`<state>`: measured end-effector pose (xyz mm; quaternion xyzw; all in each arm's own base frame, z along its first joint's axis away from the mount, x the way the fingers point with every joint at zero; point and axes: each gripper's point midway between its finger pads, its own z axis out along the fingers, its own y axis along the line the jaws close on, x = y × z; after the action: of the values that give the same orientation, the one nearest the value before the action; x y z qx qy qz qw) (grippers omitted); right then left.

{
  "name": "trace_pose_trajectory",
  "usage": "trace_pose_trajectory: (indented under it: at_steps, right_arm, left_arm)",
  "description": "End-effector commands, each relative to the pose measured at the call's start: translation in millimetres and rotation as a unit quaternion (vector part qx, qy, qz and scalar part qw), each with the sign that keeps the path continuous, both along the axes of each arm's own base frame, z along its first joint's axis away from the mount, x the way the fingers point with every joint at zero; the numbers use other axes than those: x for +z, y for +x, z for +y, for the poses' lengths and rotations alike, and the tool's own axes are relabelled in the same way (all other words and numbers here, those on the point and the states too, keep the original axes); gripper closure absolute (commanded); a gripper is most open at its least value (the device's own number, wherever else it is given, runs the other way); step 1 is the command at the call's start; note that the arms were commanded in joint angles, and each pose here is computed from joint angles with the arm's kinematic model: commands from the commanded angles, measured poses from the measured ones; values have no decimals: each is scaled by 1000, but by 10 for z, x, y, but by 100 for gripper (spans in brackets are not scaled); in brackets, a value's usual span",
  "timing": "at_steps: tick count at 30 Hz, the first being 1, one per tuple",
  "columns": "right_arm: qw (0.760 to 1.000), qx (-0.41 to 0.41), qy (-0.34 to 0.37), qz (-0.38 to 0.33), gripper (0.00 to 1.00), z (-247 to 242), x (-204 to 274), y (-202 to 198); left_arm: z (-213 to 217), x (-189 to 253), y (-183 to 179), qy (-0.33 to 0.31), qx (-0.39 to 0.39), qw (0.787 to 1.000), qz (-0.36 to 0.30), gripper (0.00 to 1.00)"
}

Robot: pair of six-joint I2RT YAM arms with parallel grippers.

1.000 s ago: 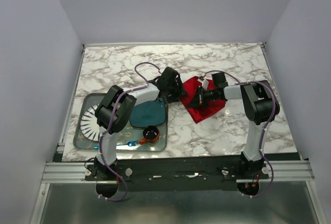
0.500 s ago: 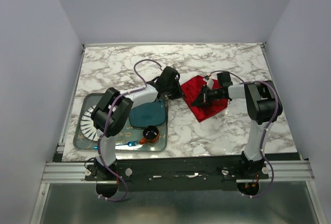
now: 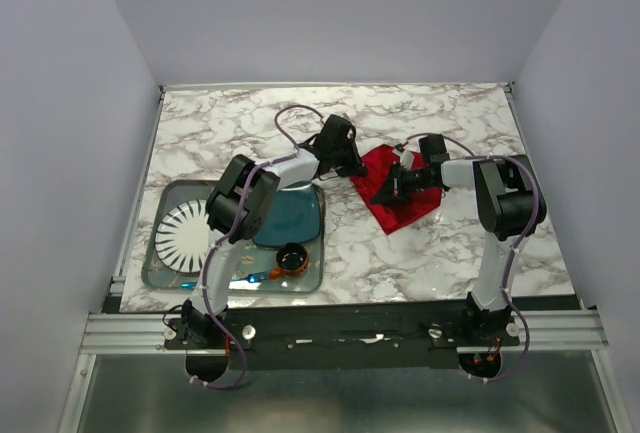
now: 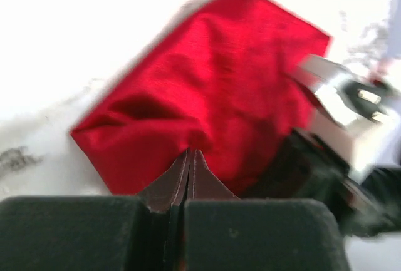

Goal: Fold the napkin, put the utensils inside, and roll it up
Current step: Roll the napkin with the utensil

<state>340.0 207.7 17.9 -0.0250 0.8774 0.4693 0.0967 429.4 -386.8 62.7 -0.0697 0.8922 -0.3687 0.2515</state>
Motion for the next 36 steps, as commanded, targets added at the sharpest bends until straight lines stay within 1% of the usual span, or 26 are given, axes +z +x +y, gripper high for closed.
trace_pose_trajectory:
  at_steps: [1, 2, 4, 7, 8, 10, 11, 14, 15, 16, 18, 19, 20, 22, 23, 25, 26, 27, 28, 29, 30, 31, 32, 34, 35, 36]
  right_arm:
    - [997, -24, -71, 2, 97, -197, -214, 74]
    - [997, -22, -70, 5, 97, -194, -221, 69]
    - [997, -20, -77, 3, 97, -203, -209, 94]
    - [996, -22, -88, 3, 97, -230, -184, 126]
    - [995, -23, -94, 3, 96, -238, -193, 136]
    - [995, -23, -98, 2, 96, -243, -162, 177]
    - [995, -23, -100, 5, 96, -247, -167, 179]
    - [995, -16, -98, 10, 96, -233, -164, 200]
    - [995, -13, -98, 12, 96, -227, -173, 199]
    - [995, -12, -99, 17, 95, -227, -194, 191]
    - [995, -10, -98, 15, 95, -222, -181, 223]
    - [995, -9, -99, 20, 95, -221, -196, 216]
    - [995, -9, -99, 19, 95, -228, -194, 227]
    - [995, -8, -99, 18, 94, -223, -177, 252]
    - [995, -7, -100, 19, 94, -220, -188, 249]
    - [995, -8, -102, 19, 94, -232, -183, 249]
    - [994, -9, -103, 17, 93, -234, -170, 256]
    - [995, -7, -103, 17, 93, -229, -172, 247]
    - [995, -8, -102, 18, 93, -230, -176, 250]
    - [995, -8, -102, 18, 93, -232, -178, 251]
    - [994, -8, -103, 17, 93, -234, -180, 252]
    - [995, -7, -102, 17, 93, -231, -177, 250]
    - [995, -7, -102, 18, 93, -231, -183, 248]
    - [995, -5, -101, 18, 93, -225, -182, 241]
    - [995, -5, -102, 17, 93, -226, -178, 244]
    - [995, -7, -103, 16, 93, -235, -181, 252]
  left_arm:
    - [217, -465, 70, 71, 11, 996, 58, 100]
    - [252, -531, 86, 80, 10, 995, 58, 100]
    - [312, -499, 150, 87, 7, 995, 48, 100]
    - [247, -224, 204, 76, -16, 997, 9, 83]
    - [201, -64, 208, 68, -29, 997, -9, 74]
    - [114, 168, 203, 54, -47, 997, -27, 63]
    - [97, 311, 198, 51, -52, 997, -39, 52]
    - [88, 523, 112, 54, -61, 995, -51, 38]
    - [87, 530, 64, 53, -62, 996, -44, 34]
    - [75, 544, 2, 48, -67, 996, -37, 34]
    - [92, 504, -159, 45, -71, 996, -22, 33]
    - [141, 355, -275, 51, -70, 996, -4, 34]
    - [145, 331, -326, 50, -70, 996, -1, 37]
    - [119, 309, -400, 40, -69, 997, 1, 37]
    - [122, 218, -467, 37, -68, 997, 14, 37]
    - [54, 201, -487, 15, -69, 997, 17, 37]
    - [29, 132, -531, 1, -66, 997, 34, 40]
    - [-27, 190, -476, -21, -62, 998, 21, 46]
    - [-60, 190, -493, -35, -64, 997, 23, 54]
    - [-87, 204, -487, -49, -61, 997, 15, 65]
    - [-128, 273, -422, -67, -52, 996, 2, 69]
    - [-152, 278, -424, -72, -52, 996, 0, 72]
    - [-167, 281, -412, -74, -53, 996, -1, 78]
    - [-177, 231, -410, -77, -46, 996, 7, 85]
    - [-153, 191, -422, -77, -43, 996, 10, 90]
    - [-163, 155, -419, -77, -42, 996, 10, 91]
